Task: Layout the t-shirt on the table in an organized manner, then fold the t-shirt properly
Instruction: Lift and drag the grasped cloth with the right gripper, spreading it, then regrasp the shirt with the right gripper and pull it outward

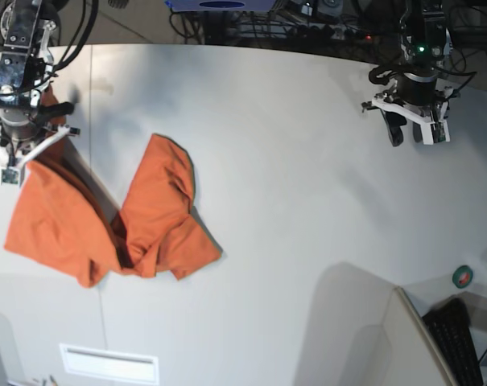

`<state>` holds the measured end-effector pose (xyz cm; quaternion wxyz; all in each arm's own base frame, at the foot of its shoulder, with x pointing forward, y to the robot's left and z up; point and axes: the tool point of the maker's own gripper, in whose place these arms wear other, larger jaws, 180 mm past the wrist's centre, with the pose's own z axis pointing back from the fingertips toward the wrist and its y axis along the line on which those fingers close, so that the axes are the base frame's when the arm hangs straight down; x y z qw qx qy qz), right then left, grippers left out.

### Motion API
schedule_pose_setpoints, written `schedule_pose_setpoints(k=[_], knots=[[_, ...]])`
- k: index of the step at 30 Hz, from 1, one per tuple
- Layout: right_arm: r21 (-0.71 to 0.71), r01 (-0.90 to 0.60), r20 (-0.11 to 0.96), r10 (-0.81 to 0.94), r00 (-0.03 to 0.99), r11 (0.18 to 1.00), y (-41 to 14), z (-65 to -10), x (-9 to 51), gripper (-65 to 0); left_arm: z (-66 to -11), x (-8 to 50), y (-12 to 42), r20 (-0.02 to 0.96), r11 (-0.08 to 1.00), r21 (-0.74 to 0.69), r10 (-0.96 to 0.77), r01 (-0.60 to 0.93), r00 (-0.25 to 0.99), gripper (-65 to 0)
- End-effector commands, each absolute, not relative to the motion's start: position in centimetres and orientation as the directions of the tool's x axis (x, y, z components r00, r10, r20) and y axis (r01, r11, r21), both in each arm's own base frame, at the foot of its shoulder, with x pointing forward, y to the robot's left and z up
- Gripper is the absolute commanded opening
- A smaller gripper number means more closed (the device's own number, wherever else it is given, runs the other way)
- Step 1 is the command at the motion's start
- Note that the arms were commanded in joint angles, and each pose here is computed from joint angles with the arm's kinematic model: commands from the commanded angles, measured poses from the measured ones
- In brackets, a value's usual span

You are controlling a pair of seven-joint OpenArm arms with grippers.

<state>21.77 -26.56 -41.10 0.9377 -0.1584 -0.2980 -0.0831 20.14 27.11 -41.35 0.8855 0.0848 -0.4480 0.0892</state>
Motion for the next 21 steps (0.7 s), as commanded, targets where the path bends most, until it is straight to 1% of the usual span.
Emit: schedule_pose_setpoints(k=[1,3,4,6,8,9,10,11,13,17,18,21], knots=[[-0.277,0.282,0.604,-0.062,0.795,0.919,-28.3,-40.5,22.1,-65.0,-40.4,20.6,27.4,0.83,0.969,0.075,0.07,-0.236,0.553,-39.5],[-0.29,0.311,0.578,-0.093,0.811,0.905,-29.7,-41.4,21.0,-65.0,-40.4,20.6,27.6,0.831,0.968,0.078,0.069,-0.238,0.552,-39.5],[-0.295,0.324,0.575,-0.104,0.812,0.899,-30.3,-41.5,20.7,-63.3,-40.4,20.6,27.6,0.831,0.968,0.078,0.069,-0.24,0.552,-39.5],[-0.3,0.352,0.579,-0.125,0.806,0.887,-31.1,-41.3,20.3,-43.7,-40.3,20.6,27.7,0.831,0.967,0.079,0.069,-0.241,0.552,-39.5],[-0.3,0.359,0.599,-0.118,0.792,0.884,-31.2,-40.4,20.5,-25.8,-40.3,20.6,27.7,0.831,0.967,0.079,0.069,-0.241,0.552,-39.5],[-0.298,0.362,0.616,-0.112,0.779,0.883,-31.0,-39.7,20.8,-19.1,-40.3,20.5,27.7,0.831,0.967,0.08,0.069,-0.242,0.551,-39.5],[-0.282,0.368,0.637,-0.114,0.763,0.886,-30.4,-39.0,21.2,-14.6,-40.3,20.5,27.8,0.832,0.967,0.08,0.07,-0.243,0.551,-39.5],[-0.263,0.367,0.664,-0.109,0.74,0.892,-29.4,-38.2,21.9,-12.9,-40.3,20.5,27.8,0.832,0.966,0.081,0.07,-0.245,0.551,-39.5],[-0.24,0.329,0.709,-0.066,0.702,0.913,-27.4,-36.4,23.5,-14.0,-40.3,20.5,27.8,0.832,0.966,0.081,0.07,-0.245,0.551,-39.5],[-0.218,0.106,0.794,0.113,0.597,0.97,-20.8,-33.5,28.9,-15.5,-40.3,20.4,27.8,0.83,0.966,0.082,0.07,-0.244,0.553,-39.5],[-0.217,0.052,0.801,0.147,0.58,0.975,-19.1,-33.1,30.2,-15.5,-40.4,20.3,27.8,0.829,0.966,0.082,0.07,-0.244,0.554,-39.5],[-0.198,-0.064,0.79,0.198,0.58,0.978,-14.8,-33.2,33.2,-15.5,-40.5,20.2,27.7,0.827,0.967,0.081,0.071,-0.244,0.557,-39.5]])
